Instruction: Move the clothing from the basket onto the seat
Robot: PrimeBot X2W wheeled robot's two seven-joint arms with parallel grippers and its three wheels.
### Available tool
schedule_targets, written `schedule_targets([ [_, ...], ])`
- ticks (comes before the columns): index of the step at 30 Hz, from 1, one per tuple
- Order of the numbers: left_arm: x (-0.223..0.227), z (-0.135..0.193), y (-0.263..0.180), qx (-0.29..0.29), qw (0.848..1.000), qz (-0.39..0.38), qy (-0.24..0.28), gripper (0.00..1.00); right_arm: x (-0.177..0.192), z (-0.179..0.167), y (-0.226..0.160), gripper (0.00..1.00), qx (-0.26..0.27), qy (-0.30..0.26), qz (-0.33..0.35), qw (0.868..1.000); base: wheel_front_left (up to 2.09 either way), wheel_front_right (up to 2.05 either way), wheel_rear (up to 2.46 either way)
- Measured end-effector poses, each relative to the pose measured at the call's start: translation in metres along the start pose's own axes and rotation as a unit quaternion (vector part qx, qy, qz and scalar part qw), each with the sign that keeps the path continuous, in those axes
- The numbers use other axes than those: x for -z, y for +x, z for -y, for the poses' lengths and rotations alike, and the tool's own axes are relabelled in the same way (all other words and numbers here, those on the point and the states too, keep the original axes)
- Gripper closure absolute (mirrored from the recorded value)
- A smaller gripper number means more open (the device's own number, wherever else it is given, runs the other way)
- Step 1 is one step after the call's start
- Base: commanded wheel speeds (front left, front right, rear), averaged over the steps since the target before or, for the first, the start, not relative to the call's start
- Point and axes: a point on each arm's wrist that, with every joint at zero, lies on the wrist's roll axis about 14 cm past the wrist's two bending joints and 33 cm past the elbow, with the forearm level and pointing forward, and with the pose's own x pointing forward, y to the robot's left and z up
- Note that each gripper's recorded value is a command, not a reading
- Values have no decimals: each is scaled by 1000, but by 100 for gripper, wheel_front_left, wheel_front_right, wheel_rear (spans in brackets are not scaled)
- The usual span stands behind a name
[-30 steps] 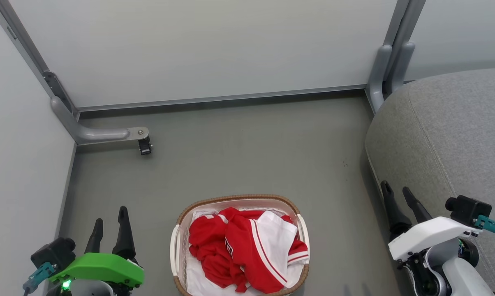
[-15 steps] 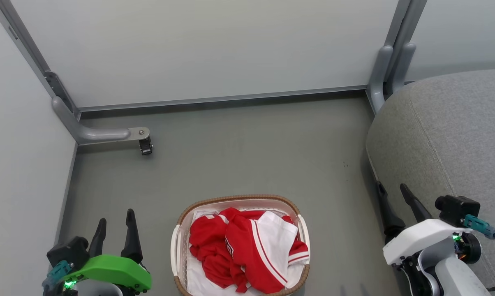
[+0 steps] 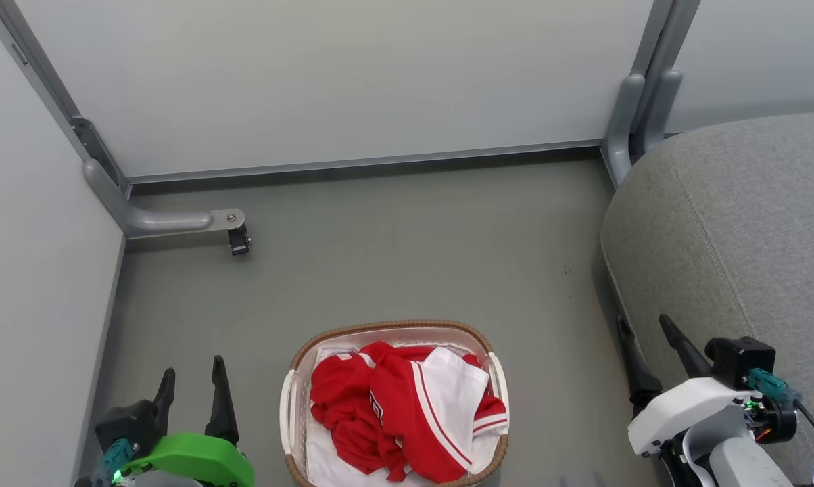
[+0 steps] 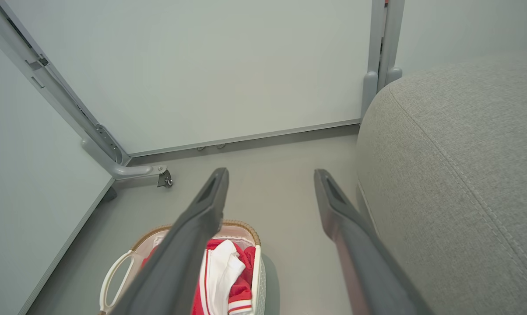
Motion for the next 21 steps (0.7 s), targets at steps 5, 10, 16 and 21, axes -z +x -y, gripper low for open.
schedule_targets([
  [5,-1,0,0,1,1000,5,22,0,3,0,-3,0,1,-15,-1,1000,0,0,0],
  [10,-1,0,-1,0,999,7,40,0,2,-1,-3,0,-1,-33,2,999,0,0,0],
  [16,-3,-2,-1,-4,998,14,58,0,-2,1,-1,0,1,-54,10,998,0,0,0],
  [21,-5,-2,-1,-6,997,21,68,0,-5,2,0,0,2,-72,17,997,0,0,0],
])
